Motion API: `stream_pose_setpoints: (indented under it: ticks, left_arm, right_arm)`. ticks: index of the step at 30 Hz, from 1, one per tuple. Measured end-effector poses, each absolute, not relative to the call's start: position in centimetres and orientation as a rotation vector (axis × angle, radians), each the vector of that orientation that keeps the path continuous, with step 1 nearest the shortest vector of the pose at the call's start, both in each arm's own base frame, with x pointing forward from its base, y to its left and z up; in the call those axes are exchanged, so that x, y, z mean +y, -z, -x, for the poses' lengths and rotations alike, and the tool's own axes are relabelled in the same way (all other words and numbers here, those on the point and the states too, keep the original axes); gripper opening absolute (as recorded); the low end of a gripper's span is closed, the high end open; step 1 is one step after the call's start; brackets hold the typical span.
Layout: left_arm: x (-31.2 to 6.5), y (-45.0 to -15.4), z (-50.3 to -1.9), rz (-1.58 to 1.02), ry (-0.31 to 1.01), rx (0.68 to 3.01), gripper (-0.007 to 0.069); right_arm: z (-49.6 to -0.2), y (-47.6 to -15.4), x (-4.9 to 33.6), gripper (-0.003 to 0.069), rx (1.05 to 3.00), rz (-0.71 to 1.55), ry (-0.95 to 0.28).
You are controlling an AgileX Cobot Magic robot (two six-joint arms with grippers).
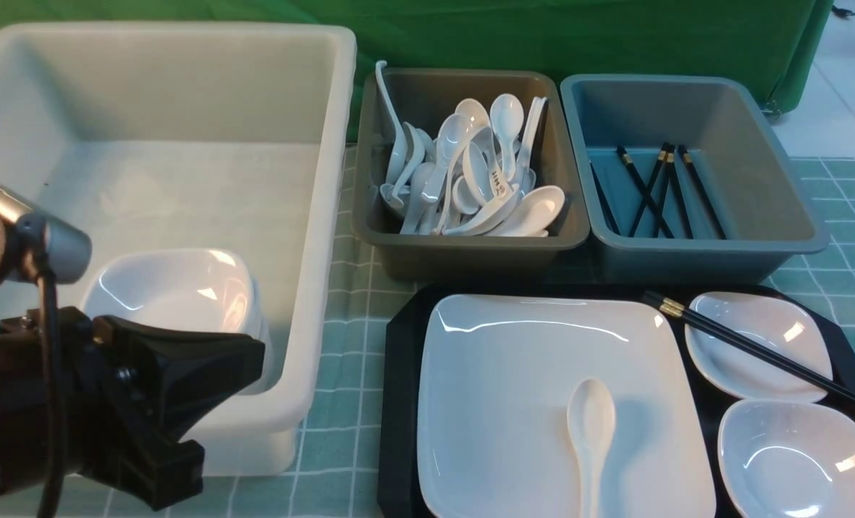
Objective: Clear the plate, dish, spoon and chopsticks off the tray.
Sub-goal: Use the right arm to grab a pair of chopsticks from the plate
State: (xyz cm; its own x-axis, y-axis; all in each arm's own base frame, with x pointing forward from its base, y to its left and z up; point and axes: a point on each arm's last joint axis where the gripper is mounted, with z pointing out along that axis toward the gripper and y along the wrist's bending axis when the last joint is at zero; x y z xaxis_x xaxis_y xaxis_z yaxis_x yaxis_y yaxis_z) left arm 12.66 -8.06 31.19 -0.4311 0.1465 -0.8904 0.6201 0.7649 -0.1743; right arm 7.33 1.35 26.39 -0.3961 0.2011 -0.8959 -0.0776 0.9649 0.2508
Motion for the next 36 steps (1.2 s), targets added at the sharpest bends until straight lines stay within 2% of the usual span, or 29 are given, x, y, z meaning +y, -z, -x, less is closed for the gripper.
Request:
stream_pose_setpoints:
  ticks: [2,3,5,6,9,13,16,19,20,21,22,23,24,30,36]
  left_arm:
    - [-8.1,-31.2,-12.7,-0.582,0.603,1.973,0.0018]
    - [-8.1,-31.2,-12.7,-0.582,0.603,1.973,0.0018]
    - [-8.1,-31.2,-12.6,-0.586,0.601,1.970,0.0018]
    - [-8.1,-31.2,-12.6,-0.587,0.602,1.969,0.0018]
    - [-8.0,-31.4,-12.1,-0.604,0.612,1.962,0.0018]
    - [-7.7,-32.2,-10.6,-0.632,0.628,1.904,0.0018]
    - [-7.4,-33.1,-9.3,-0.622,0.655,1.827,0.0018]
    - [-7.1,-34.0,-7.8,-0.608,0.682,1.753,0.0018]
    - [-7.0,-34.0,-7.7,-0.608,0.681,1.749,0.0018]
    - [-6.8,-34.4,-7.1,-0.602,0.689,1.714,0.0018]
    - [-6.7,-34.5,-6.7,-0.602,0.689,1.699,0.0018]
    - [-6.7,-34.5,-6.7,-0.602,0.689,1.697,0.0018]
    - [-6.6,-34.6,-6.3,-0.603,0.687,1.680,0.0018]
    - [-6.5,-34.7,-6.2,-0.633,0.659,1.657,0.0018]
    - [-6.5,-34.7,-6.2,-0.646,0.647,1.650,0.0018]
  right_arm:
    - [-9.2,-28.5,2.2,0.0146,2.102,0.103,-0.221]
    - [-9.7,-28.9,2.4,0.0146,2.122,0.124,-0.210]
    - [-13.2,-30.7,3.7,0.0146,2.309,0.360,-0.096]
    - [-15.3,-30.7,4.3,0.0146,2.415,0.455,-0.036]
    - [-19.5,-30.7,5.2,0.0141,2.543,0.628,0.063]
    - [-24.7,-29.9,5.0,0.0130,2.687,0.721,0.127]
    - [-26.7,-29.0,4.0,0.0150,2.739,0.769,0.109]
    - [-28.5,-27.1,3.3,0.0241,2.778,0.794,0.020]
    - [-28.7,-27.0,3.2,0.0250,2.782,0.786,0.013]
    - [-29.6,-25.7,3.0,0.0335,2.797,0.787,-0.034]
    - [-30.0,-25.0,2.8,0.0378,2.811,0.790,-0.049]
    - [-30.2,-24.6,2.8,0.0386,2.818,0.789,-0.053]
    - [-30.9,-23.3,2.7,0.0438,2.835,0.812,-0.066]
    - [-33.2,-19.8,2.8,0.0469,2.810,0.817,-0.056]
    - [-34.4,-18.1,2.5,0.0472,2.772,0.847,-0.027]
